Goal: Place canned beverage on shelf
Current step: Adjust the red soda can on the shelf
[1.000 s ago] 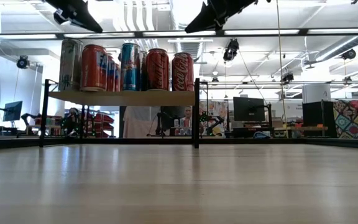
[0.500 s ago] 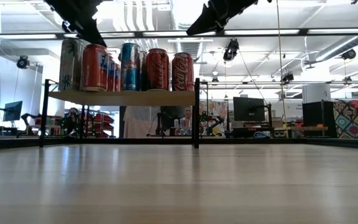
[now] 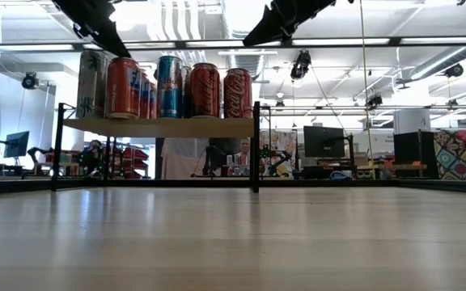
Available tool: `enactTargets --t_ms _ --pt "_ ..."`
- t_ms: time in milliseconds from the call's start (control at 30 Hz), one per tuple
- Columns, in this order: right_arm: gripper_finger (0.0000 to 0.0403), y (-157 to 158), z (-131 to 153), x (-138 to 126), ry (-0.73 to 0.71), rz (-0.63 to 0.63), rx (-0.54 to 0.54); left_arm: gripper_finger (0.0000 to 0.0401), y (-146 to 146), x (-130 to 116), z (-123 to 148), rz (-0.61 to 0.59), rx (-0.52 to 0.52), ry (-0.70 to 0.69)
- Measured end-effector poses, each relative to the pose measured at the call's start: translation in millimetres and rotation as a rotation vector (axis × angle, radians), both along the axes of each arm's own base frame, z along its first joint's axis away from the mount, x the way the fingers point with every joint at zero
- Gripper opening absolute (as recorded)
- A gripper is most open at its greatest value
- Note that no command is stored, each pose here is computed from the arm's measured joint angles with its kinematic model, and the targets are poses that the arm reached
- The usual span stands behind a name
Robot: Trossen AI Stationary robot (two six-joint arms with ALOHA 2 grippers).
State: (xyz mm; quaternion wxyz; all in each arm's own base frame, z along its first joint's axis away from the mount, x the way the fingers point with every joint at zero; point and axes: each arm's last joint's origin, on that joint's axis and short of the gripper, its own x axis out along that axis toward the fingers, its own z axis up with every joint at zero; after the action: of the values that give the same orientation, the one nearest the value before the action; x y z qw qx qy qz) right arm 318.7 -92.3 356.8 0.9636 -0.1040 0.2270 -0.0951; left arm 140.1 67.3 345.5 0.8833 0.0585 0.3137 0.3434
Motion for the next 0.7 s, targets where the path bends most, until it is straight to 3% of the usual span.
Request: enactTargets --t_ms 167,267,700 --pt "0.0009 0.0 0.0 0.0 -0.005 -0.009 0.019 0.0000 -0.6 -1.2 3.3 -0.010 0.019 -0.023" --pt "0.0009 0.0 0.0 0.0 -0.007 -0.013 0.026 0.0000 -0.9 2.5 1.8 -0.055 -0.024 -0.040" --pt "0.0009 0.0 -0.2 -0.1 -0.007 -0.017 0.036 0.0000 -2.0 1.8 -1.8 -0.085 -0.045 0.009"
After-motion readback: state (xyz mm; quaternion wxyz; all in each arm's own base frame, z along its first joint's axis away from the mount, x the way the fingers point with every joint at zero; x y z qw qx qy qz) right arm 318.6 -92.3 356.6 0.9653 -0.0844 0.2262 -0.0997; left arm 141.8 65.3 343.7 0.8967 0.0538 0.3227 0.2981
